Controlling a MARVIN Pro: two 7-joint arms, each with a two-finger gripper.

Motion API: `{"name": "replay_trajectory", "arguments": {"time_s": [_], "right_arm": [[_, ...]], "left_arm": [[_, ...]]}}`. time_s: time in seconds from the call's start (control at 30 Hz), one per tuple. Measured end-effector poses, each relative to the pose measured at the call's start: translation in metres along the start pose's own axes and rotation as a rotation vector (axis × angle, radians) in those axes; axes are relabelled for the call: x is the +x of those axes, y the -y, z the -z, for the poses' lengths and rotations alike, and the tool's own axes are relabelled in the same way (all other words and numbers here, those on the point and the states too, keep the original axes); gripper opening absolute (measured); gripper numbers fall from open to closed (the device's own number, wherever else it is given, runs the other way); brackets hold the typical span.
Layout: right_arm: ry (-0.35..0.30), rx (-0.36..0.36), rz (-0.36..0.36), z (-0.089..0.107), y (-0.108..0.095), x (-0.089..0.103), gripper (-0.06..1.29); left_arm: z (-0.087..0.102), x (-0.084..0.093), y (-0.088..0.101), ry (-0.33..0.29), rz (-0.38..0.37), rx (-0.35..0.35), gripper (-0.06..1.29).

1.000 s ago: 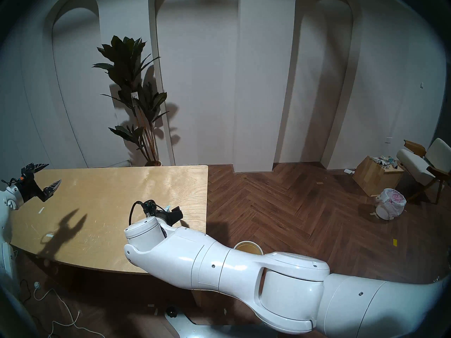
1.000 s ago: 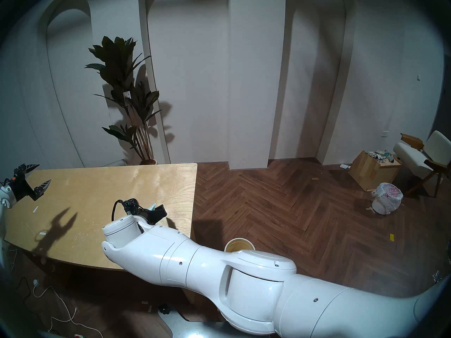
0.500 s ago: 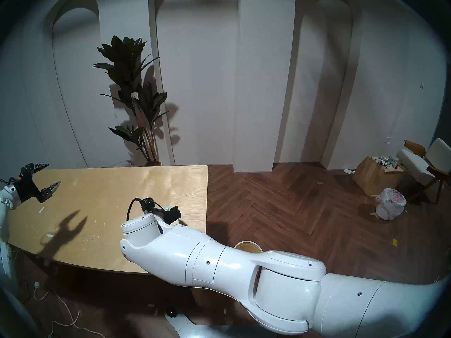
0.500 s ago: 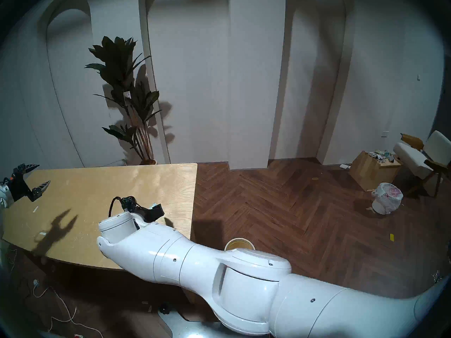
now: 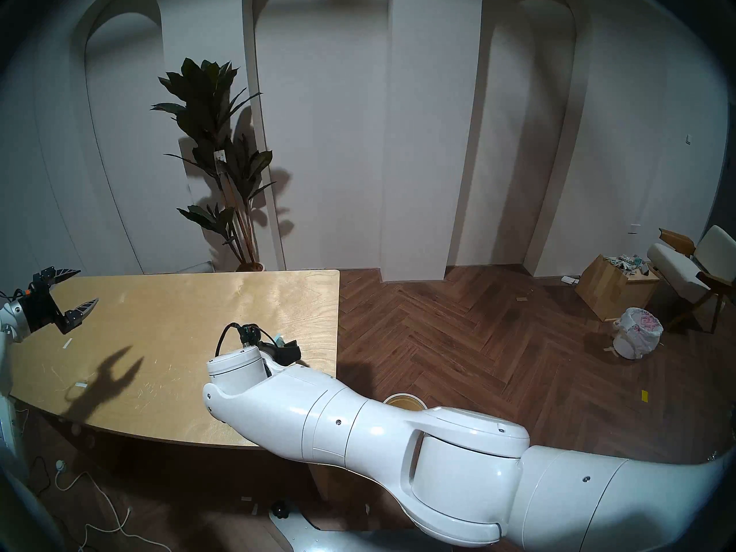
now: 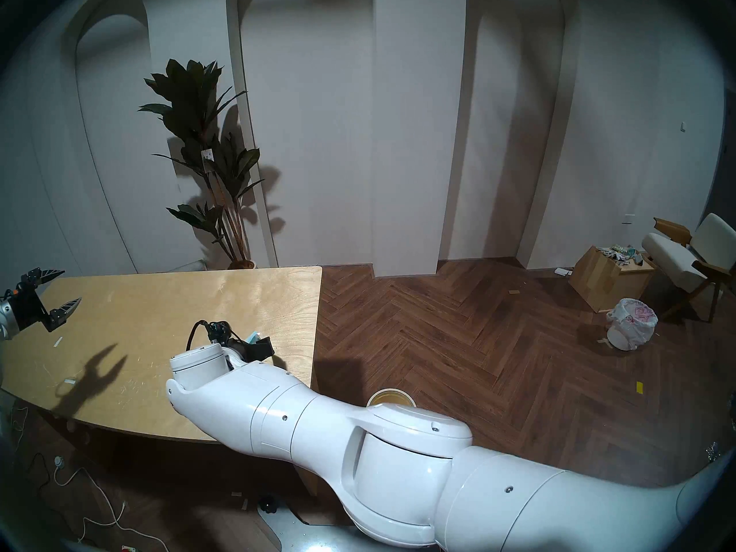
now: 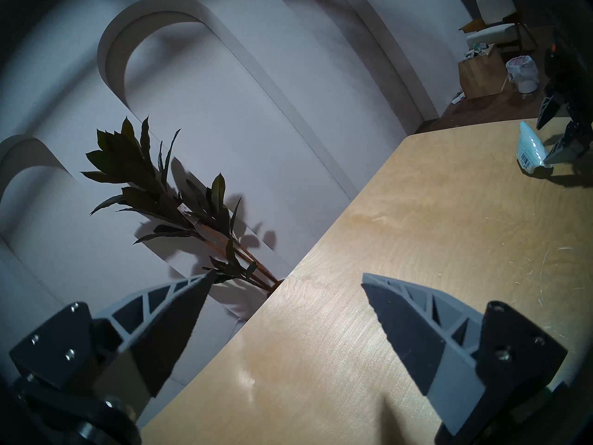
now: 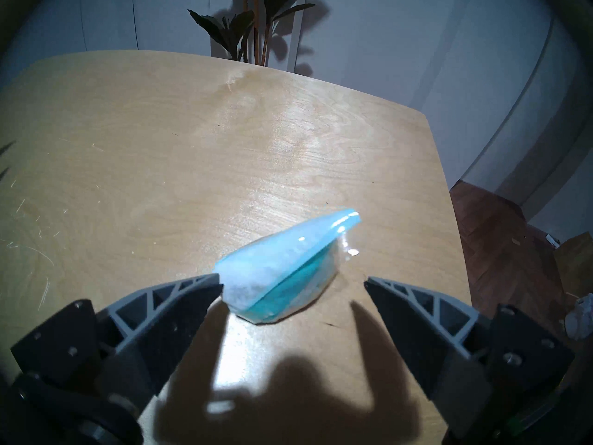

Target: Put the trash into the trash bin on the ground

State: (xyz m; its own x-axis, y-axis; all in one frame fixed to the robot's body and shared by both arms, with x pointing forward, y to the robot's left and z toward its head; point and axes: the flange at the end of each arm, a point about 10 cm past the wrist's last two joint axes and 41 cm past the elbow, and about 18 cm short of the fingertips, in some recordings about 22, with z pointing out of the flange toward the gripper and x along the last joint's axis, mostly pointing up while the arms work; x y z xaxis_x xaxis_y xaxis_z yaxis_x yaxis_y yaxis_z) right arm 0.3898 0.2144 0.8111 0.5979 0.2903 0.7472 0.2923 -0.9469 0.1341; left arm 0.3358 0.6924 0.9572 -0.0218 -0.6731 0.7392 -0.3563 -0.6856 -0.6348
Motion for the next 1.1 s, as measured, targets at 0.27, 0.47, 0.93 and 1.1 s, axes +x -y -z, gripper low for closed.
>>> {"name": "replay_trajectory", "arguments": {"time_s": [0.27,0.47,0.93,1.1], "right_arm": [[0.03,0.003,-0.023,-0.008,-0.004,-0.005,1.23],[0.041,0.02,-0.044,-0.012,-0.004,-0.005,1.23],[0.014,0.074,-0.088,-0.009,-0.001,0.012,1.23],[0.003,0.082,-0.099,-0.01,-0.002,0.016,1.23]], "left_arm": [[0.003,0.002,0.002,-0.004,0.016,-0.006,1.22],[0.005,0.004,0.003,-0.008,0.03,-0.013,1.22],[0.01,0.008,0.004,-0.02,0.058,-0.032,1.22],[0.011,0.01,0.005,-0.025,0.068,-0.041,1.22]]}}
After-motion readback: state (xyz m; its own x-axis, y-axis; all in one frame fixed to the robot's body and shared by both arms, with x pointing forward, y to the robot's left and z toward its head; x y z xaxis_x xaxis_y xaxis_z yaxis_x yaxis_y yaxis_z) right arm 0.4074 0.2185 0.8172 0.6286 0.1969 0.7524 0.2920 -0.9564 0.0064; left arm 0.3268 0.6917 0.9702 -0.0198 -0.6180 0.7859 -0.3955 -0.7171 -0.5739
